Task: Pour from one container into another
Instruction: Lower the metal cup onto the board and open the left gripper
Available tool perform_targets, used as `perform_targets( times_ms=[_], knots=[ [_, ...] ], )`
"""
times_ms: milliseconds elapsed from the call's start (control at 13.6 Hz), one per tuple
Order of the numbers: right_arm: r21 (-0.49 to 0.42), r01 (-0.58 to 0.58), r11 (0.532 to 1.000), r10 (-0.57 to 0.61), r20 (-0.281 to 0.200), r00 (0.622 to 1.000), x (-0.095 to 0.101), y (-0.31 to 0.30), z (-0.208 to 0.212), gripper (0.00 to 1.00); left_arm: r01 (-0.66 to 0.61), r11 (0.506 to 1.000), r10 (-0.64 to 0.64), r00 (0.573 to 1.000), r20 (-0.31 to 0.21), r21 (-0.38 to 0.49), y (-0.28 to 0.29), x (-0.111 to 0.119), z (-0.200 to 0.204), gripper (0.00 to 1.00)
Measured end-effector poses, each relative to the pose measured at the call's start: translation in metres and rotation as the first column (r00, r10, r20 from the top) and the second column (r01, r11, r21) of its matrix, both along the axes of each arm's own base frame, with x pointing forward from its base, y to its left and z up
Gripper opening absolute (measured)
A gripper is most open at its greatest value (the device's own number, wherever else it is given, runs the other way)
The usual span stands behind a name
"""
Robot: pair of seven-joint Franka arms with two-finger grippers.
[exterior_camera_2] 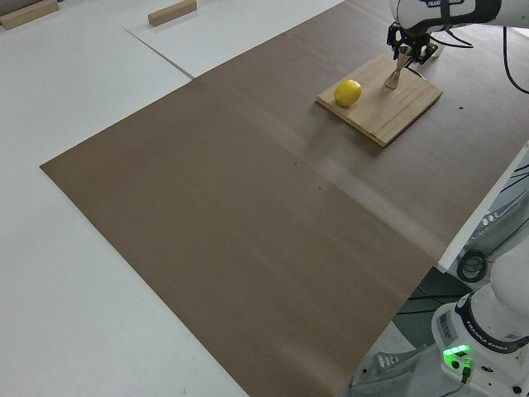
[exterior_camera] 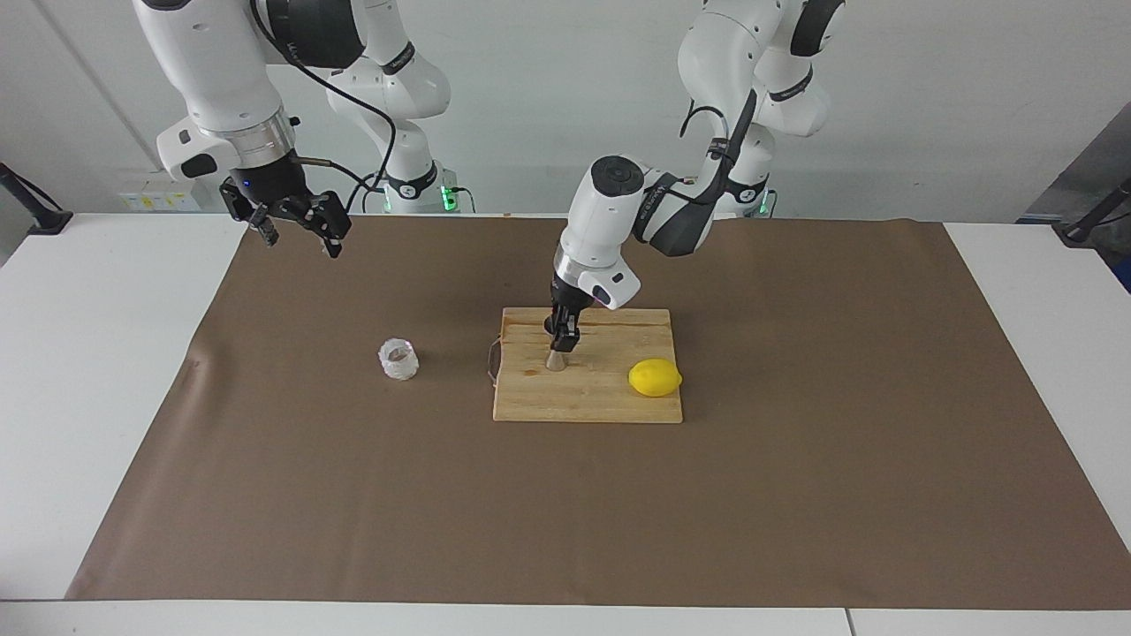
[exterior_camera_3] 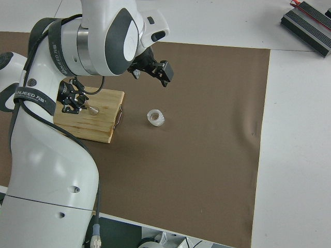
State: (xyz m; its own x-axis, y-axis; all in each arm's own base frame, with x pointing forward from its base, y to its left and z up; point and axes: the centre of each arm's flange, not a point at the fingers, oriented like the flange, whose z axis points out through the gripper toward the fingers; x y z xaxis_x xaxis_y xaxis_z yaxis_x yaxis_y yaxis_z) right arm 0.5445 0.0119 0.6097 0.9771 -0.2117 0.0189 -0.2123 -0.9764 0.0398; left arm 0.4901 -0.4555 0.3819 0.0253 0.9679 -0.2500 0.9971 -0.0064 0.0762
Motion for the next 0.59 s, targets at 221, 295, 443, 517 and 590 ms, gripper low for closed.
perform_targets(
  times_ms=[221,295,443,517,590],
  knots=[
    [0.0,-0.001,1.0,0.001,0.0,1.0,0.0,0.0006,0.0,1.0,-0.002,1.0,0.002,1.0,0.001,-0.001,0.0001,0.0004,0.0002,0.77],
    [0.0,-0.005,1.0,0.005,0.0,1.0,0.0,0.0014,0.0,1.0,-0.002,1.0,0.002,1.0,0.001,-0.001,0.0002,0.0004,0.0002,0.87],
    [-0.001,-0.048,0.999,0.048,-0.002,0.999,-0.0001,0.0035,0.0,1.0,-0.001,1.0,0.001,1.0,0.006,0.004,0.0015,0.0019,0.0007,0.99],
    [-0.001,-0.076,0.997,0.076,-0.003,0.997,-0.0001,0.0041,-0.0001,1.0,0.007,1.0,-0.007,1.0,0.014,0.012,0.0031,0.0035,0.0018,1.0],
    [-0.001,-0.105,0.994,0.105,-0.005,0.994,-0.0002,0.0044,-0.0005,1.0,0.024,0.999,-0.025,0.999,0.025,0.021,0.0054,0.0054,0.005,1.0]
  ],
)
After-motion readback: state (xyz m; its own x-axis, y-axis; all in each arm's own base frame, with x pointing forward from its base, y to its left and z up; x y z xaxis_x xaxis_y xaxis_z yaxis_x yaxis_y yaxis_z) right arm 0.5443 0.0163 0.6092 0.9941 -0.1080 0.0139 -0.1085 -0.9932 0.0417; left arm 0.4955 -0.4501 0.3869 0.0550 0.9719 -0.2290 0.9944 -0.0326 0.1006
